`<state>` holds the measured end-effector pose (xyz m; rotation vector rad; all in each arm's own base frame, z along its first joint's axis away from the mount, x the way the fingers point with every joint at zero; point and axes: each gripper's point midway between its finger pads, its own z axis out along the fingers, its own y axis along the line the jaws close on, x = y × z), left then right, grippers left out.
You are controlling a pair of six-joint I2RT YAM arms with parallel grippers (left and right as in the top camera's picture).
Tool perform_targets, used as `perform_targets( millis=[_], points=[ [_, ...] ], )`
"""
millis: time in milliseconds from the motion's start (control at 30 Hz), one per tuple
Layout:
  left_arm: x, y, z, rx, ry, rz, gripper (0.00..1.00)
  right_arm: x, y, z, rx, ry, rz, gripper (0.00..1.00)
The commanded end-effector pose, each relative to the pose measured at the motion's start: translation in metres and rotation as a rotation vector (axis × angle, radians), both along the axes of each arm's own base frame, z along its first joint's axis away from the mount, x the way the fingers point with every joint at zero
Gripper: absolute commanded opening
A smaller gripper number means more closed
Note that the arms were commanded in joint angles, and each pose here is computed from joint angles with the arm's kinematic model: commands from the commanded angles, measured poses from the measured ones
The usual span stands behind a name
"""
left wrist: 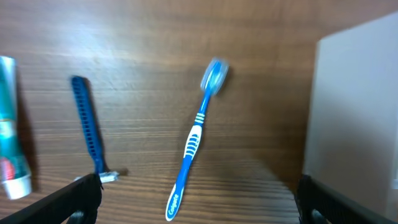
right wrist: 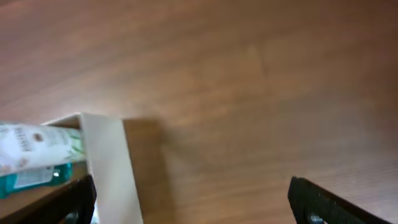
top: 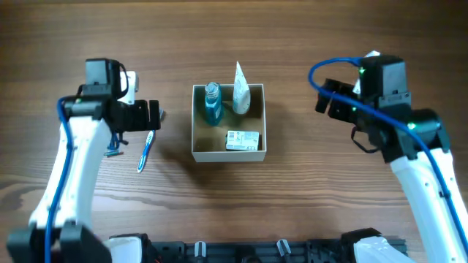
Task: Pack container
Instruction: 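Grasp the blue toothbrush with the left gripper and place it in the box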
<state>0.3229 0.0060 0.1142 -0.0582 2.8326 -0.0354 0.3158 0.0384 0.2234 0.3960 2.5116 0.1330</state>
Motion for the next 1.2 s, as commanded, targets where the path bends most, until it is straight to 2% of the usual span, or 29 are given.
perform_targets(
  millis=[0,133,300,467,533,567,633,667,800,833,867,1000,1067,1133,1167],
  points=[
    [0.002,-0.003,-0.047,-0.008,0.142,-0.056,1.00,0.001,0.003,-0.015,0.061,0.063,-0.040,1.00],
    [-0.004,-0.004,-0.104,-0.019,0.300,-0.050,1.00,0.004,0.003,-0.023,0.056,0.090,-0.040,1.00],
    [0.000,-0.004,-0.119,-0.020,0.311,-0.049,0.92,0.004,0.003,-0.024,0.055,0.092,-0.040,1.00],
    [-0.005,-0.004,-0.129,-0.021,0.348,-0.049,0.90,0.004,0.003,-0.024,0.055,0.093,-0.040,1.00],
    [-0.008,-0.004,-0.129,-0.022,0.362,-0.049,0.70,0.003,0.003,-0.024,0.055,0.096,-0.041,1.00],
    [-0.010,-0.004,-0.129,-0.022,0.368,-0.049,0.58,0.002,0.003,-0.025,0.054,0.100,-0.041,1.00],
    [-0.010,-0.004,-0.129,-0.022,0.369,-0.049,0.26,0.002,0.003,-0.025,0.053,0.103,-0.041,1.00],
    [-0.010,-0.004,-0.129,-0.022,0.369,-0.049,0.16,0.001,0.003,-0.025,0.053,0.104,-0.041,1.00],
    [-0.009,-0.004,-0.128,-0.022,0.364,-0.049,0.08,0.001,0.003,-0.025,0.053,0.104,-0.041,1.00],
    [-0.007,-0.004,-0.124,-0.022,0.354,-0.049,0.04,0.001,0.003,-0.025,0.052,0.104,-0.040,1.00],
    [-0.005,-0.004,-0.119,-0.021,0.345,-0.047,0.04,0.001,0.003,-0.025,0.048,0.104,-0.034,1.00],
    [0.015,-0.006,-0.046,-0.024,0.202,-0.043,0.04,0.002,0.003,-0.025,0.044,0.103,-0.029,1.00],
    [0.024,-0.021,0.010,-0.057,0.035,-0.092,0.04,0.002,0.003,-0.025,0.044,0.102,-0.029,1.00],
    [0.016,-0.071,0.088,-0.054,-0.238,-0.362,0.04,0.002,0.002,-0.025,0.038,0.102,-0.032,1.00],
    [0.006,-0.097,0.110,-0.027,-0.320,-0.512,0.04,0.002,0.002,-0.025,0.038,0.101,-0.032,1.00]
  ],
)
